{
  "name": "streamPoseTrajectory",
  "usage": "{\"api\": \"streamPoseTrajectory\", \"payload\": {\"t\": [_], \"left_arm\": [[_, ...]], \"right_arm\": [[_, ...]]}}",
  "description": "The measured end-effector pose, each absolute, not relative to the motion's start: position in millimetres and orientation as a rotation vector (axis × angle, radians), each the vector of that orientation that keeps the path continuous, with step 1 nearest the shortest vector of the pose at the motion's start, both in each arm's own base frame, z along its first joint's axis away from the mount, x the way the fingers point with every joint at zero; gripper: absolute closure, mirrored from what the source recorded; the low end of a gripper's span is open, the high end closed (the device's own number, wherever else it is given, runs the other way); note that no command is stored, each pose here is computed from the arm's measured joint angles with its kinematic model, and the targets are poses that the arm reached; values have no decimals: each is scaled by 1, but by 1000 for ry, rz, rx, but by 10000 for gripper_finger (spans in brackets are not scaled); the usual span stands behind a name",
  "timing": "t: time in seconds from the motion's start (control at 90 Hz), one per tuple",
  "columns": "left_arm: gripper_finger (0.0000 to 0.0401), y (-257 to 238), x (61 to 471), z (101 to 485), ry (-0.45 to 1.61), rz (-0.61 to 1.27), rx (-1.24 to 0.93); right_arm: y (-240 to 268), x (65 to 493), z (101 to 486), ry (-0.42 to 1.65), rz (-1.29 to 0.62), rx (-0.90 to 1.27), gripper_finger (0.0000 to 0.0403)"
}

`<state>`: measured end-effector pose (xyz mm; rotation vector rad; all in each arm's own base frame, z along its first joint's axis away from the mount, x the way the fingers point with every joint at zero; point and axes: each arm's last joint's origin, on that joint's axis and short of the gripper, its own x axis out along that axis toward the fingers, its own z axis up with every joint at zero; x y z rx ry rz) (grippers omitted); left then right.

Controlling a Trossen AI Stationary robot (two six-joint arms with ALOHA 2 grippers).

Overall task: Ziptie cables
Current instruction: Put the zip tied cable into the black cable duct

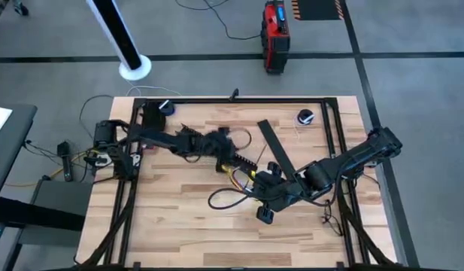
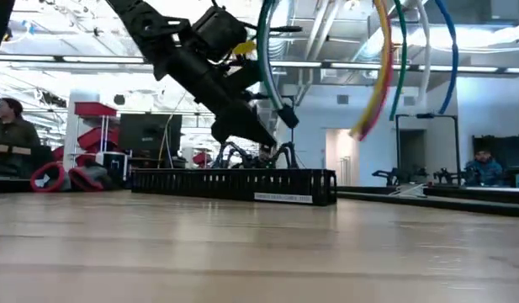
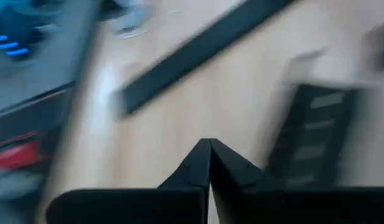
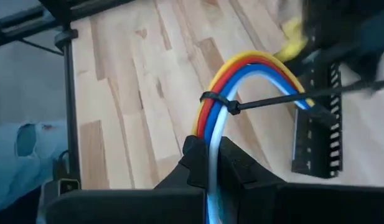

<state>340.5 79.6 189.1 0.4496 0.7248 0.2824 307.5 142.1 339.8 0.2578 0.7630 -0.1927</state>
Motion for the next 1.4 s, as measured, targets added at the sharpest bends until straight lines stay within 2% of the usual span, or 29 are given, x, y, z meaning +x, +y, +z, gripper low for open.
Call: {"api": "streamPoseTrajectory", "payload": {"t": [0.122, 0.289, 0.5, 0.844, 1.0, 1.4], "left_arm": [[401, 116, 315, 195, 851, 377, 398], [401, 164, 281, 184, 1000, 408, 236], [401, 186, 257, 176, 1063, 416, 39], [401, 182, 228, 164, 1306, 443, -206], [401, 165, 225, 155, 1348, 400, -281], [401, 119, 240, 145, 1330, 356, -253]], "right_arm": [[143, 307, 339, 767, -189, 244, 403], [141, 308, 339, 769, -184, 215, 403], [132, 312, 340, 766, -207, 216, 403], [127, 314, 340, 767, -205, 205, 403], [132, 312, 340, 769, -190, 197, 403], [144, 307, 340, 769, -153, 194, 403]]}}
